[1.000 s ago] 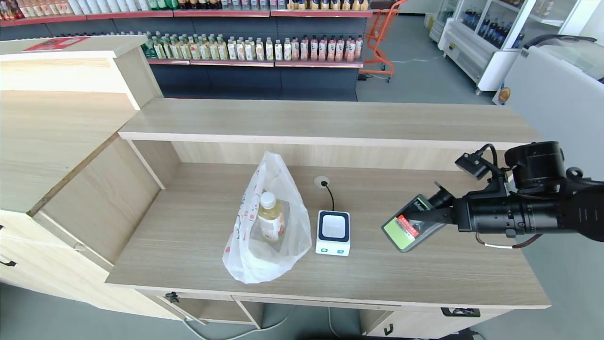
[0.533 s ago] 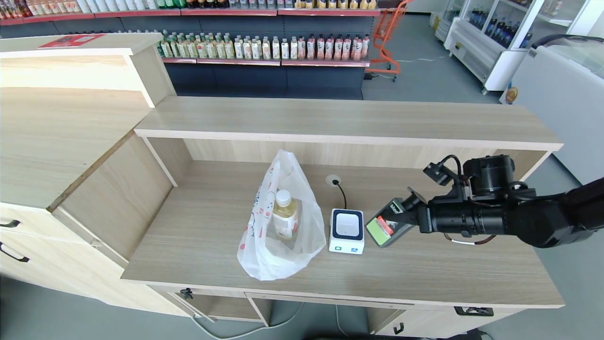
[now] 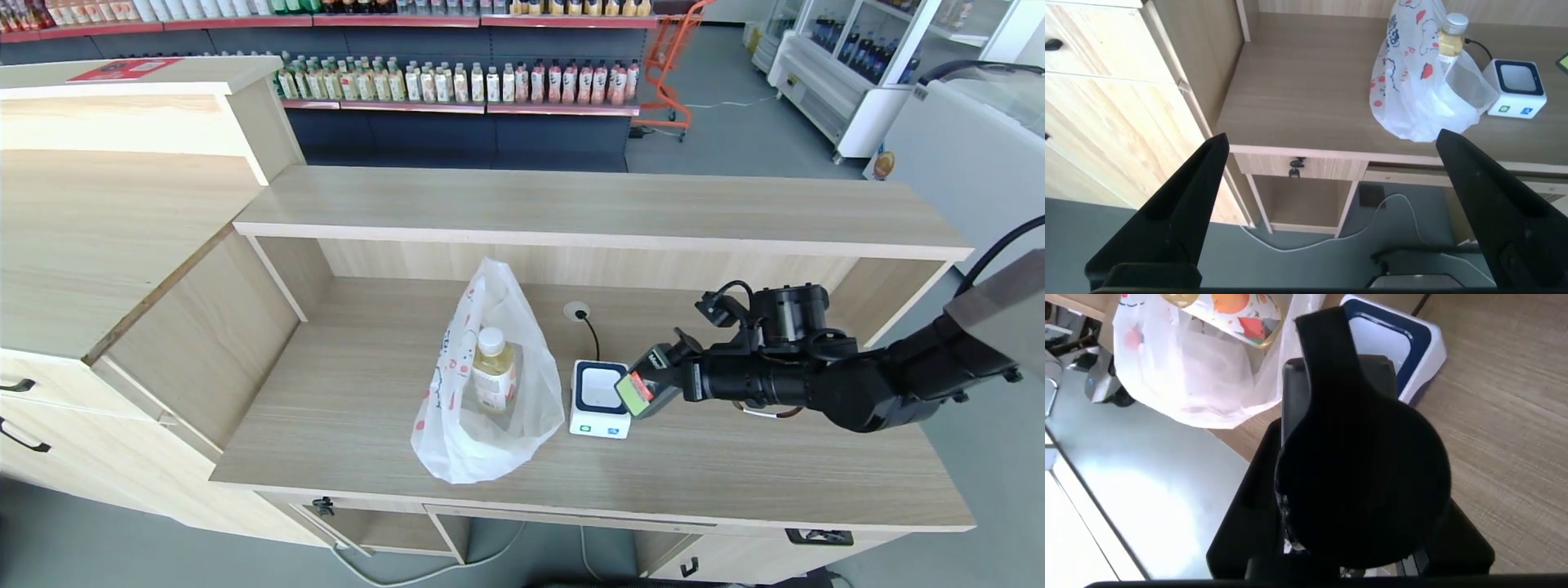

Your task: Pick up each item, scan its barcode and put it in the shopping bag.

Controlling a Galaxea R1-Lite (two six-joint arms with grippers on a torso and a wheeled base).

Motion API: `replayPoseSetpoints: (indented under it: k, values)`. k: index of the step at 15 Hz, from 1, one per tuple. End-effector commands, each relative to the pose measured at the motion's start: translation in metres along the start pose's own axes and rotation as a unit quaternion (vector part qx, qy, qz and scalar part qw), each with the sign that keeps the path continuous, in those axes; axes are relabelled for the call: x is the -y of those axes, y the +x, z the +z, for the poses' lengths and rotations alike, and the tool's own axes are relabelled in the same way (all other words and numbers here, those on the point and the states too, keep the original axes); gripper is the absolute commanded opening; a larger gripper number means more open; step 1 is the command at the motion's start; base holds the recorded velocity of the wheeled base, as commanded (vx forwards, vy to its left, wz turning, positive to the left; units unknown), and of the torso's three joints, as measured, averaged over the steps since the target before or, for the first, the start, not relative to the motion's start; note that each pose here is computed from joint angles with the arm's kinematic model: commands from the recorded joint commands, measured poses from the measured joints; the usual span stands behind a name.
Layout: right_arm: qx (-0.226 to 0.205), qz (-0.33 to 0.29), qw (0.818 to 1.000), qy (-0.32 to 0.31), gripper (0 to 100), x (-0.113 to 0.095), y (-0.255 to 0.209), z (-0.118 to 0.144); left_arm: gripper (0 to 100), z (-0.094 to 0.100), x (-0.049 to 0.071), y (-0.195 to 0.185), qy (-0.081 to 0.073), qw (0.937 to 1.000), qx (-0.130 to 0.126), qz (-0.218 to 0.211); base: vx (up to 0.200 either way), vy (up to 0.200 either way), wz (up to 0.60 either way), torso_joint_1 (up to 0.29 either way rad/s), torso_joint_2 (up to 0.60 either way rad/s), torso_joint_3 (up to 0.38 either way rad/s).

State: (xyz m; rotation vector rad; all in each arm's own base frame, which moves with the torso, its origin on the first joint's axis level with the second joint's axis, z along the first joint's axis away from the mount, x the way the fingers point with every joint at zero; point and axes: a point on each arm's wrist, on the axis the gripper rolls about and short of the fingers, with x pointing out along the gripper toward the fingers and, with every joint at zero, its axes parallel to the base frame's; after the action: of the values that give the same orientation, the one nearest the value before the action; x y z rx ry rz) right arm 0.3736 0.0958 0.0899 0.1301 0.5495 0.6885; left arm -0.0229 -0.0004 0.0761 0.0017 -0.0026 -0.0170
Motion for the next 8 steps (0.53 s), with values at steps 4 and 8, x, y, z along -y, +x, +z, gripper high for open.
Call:
replayPoseSetpoints:
  k: [4,8]
  values:
    - [-0.012,0.001,1.0,0.005,0,0.013,0.028,-0.009,100,0.0,0.0,0.0,0.0,1.0,0.0,0.0,0.0,0.0,0.0,0.0,0.0,0.0]
    - [-0.005,-0.006,1.0,0.001,0,0.021,0.044,-0.006,100,0.0,0.0,0.0,0.0,1.0,0.0,0.0,0.0,0.0,0.0,0.0,0.0,0.0]
